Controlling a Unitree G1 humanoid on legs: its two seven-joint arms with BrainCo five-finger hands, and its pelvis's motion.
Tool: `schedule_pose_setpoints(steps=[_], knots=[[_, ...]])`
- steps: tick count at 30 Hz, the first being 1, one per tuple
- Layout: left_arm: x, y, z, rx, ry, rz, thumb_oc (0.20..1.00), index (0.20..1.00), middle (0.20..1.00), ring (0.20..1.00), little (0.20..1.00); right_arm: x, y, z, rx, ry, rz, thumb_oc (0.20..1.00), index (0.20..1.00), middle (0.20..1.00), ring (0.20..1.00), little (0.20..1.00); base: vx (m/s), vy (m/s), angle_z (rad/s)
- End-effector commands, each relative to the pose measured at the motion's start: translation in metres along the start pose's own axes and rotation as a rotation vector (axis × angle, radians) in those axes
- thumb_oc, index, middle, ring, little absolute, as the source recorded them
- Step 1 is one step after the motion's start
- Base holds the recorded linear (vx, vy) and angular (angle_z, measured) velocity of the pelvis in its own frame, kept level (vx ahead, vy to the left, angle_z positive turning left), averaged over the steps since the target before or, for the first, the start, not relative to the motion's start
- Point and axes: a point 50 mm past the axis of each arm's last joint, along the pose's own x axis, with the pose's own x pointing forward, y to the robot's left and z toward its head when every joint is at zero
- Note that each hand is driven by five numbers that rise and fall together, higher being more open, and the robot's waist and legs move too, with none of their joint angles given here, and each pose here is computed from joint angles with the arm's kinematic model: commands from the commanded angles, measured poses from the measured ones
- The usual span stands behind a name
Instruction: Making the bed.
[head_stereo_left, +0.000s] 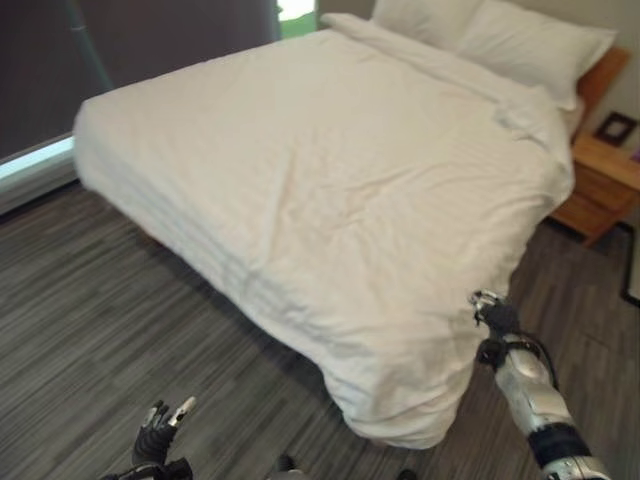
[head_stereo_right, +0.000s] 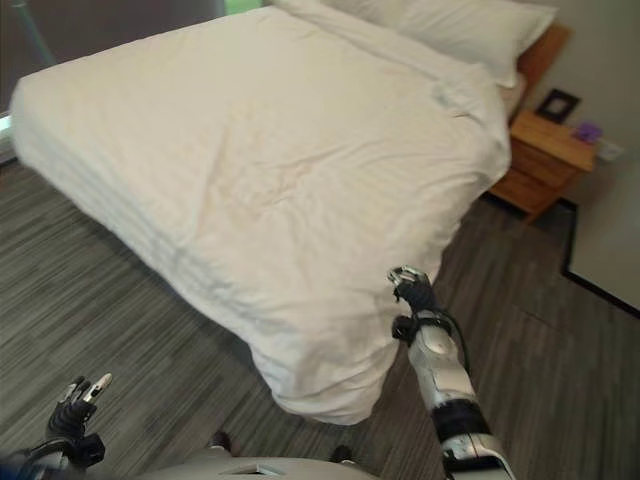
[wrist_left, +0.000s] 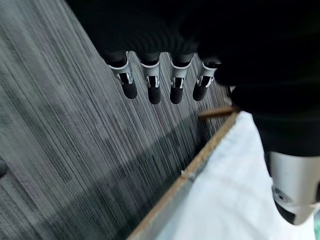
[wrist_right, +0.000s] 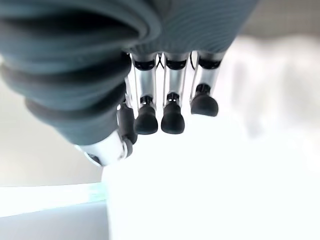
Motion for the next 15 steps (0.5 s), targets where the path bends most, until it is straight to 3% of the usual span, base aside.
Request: schedule_pose_setpoints(steps=[1,2,8,11,15], knots=[[0.018,-0.018,0.035,-0.044,-0.128,-0.059,1.000,1.000,1.000,1.000,1.000,0.016,0.007,0.061,0.264,-0.284,0.036,0.200,0.200,0.200,0.200,0.200,-0.16,-0.094,0.45],[0.021,-0.025,0.029,-0.082,-0.105,-0.069,1.000,1.000,1.000,1.000,1.000,0.023,0.026,0.078,0.357,-0.355,0.077,0.200,0.200,0.200,0.200,0.200,-0.15,-0.065,0.48],[0.032,-0.052,0.042,-0.107,-0.149,-0.146,1.000,1.000,1.000,1.000,1.000,0.041,0.039,0.132,0.401,-0.507,0.080,0.200,0.200,0.200,0.200,0.200,-0.17,-0.039,0.30],[0.031,-0.060,0.036,-0.133,-0.132,-0.165,1.000,1.000,1.000,1.000,1.000,0.049,0.026,0.135,0.400,-0.493,0.006,0.200,0.200,0.200,0.200,0.200,-0.15,-0.016,0.08],[0.021,-0.066,0.003,-0.129,-0.023,-0.188,1.000,1.000,1.000,1.000,1.000,0.049,0.007,0.104,0.400,-0.382,-0.078,0.200,0.200,0.200,0.200,0.200,-0.11,0.032,-0.19]])
